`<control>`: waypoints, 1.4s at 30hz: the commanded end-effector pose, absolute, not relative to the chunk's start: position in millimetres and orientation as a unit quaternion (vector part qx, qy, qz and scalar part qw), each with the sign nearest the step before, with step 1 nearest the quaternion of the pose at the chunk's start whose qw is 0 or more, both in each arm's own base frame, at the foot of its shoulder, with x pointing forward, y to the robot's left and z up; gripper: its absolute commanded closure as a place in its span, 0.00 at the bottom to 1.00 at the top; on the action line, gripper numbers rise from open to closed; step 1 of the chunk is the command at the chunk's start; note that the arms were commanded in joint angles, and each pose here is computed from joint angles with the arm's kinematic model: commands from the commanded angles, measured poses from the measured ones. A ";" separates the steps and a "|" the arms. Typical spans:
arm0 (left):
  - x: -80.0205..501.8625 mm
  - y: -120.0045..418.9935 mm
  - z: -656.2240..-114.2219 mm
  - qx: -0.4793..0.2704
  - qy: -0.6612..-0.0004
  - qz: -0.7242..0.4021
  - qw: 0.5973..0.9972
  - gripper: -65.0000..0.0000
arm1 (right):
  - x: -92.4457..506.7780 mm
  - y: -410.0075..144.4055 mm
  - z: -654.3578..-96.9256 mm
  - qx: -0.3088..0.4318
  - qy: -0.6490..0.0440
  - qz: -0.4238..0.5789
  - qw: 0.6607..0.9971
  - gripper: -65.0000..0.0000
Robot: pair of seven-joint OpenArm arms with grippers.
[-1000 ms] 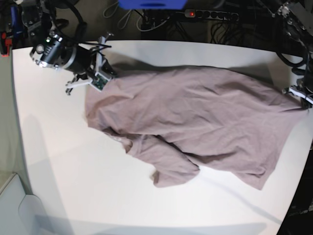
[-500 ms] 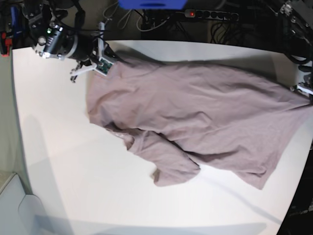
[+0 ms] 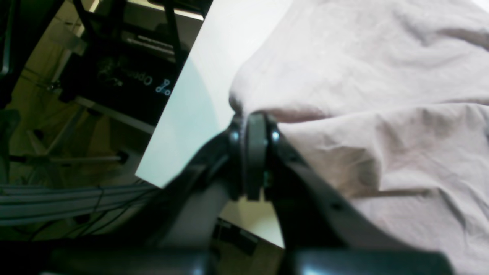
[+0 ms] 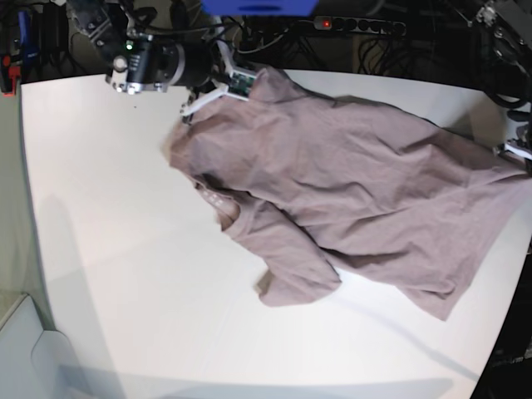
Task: Layout the t-shirt on the table in an organized manner, then fold the t-shirt properly
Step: 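Drag the shirt edge away from the left gripper with the right gripper, flattening it, then release the shirt and move the right gripper toward the shirt's sleeve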
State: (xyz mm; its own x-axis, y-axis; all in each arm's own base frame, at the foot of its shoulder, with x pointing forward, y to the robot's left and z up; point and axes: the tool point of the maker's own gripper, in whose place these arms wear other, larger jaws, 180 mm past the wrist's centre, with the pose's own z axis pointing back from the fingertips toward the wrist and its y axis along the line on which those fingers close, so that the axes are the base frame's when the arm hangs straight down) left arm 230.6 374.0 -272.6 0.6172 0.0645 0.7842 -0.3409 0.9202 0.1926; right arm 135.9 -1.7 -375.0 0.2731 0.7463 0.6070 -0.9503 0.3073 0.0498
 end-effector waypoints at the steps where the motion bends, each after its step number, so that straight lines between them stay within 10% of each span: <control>1: 235.0 376.4 -259.8 0.172 -0.441 0.110 0.874 1.00 | 141.7 -3.8 -369.9 0.200 -0.252 0.555 0.767 1.00; 5: 234.4 376.6 -261.1 0.171 -0.439 0.110 0.875 1.00 | 147.3 -9.8 -371.6 0.182 -0.243 0.562 0.770 0.98; 13: 232.9 376.3 -263.7 0.170 -0.434 0.112 0.878 1.00 | 147.2 -22.6 -375.1 0.168 -0.233 0.570 0.770 0.60; 28: 190.5 377.8 -295.2 0.180 -0.368 0.097 0.907 0.99 | 278.2 -103.1 -312.3 0.021 -0.355 0.476 0.805 0.58; 42: 185.4 362.2 -310.2 0.156 -0.363 0.115 0.911 1.00 | 445.6 -33.3 -281.3 0.141 -0.430 0.368 0.812 0.58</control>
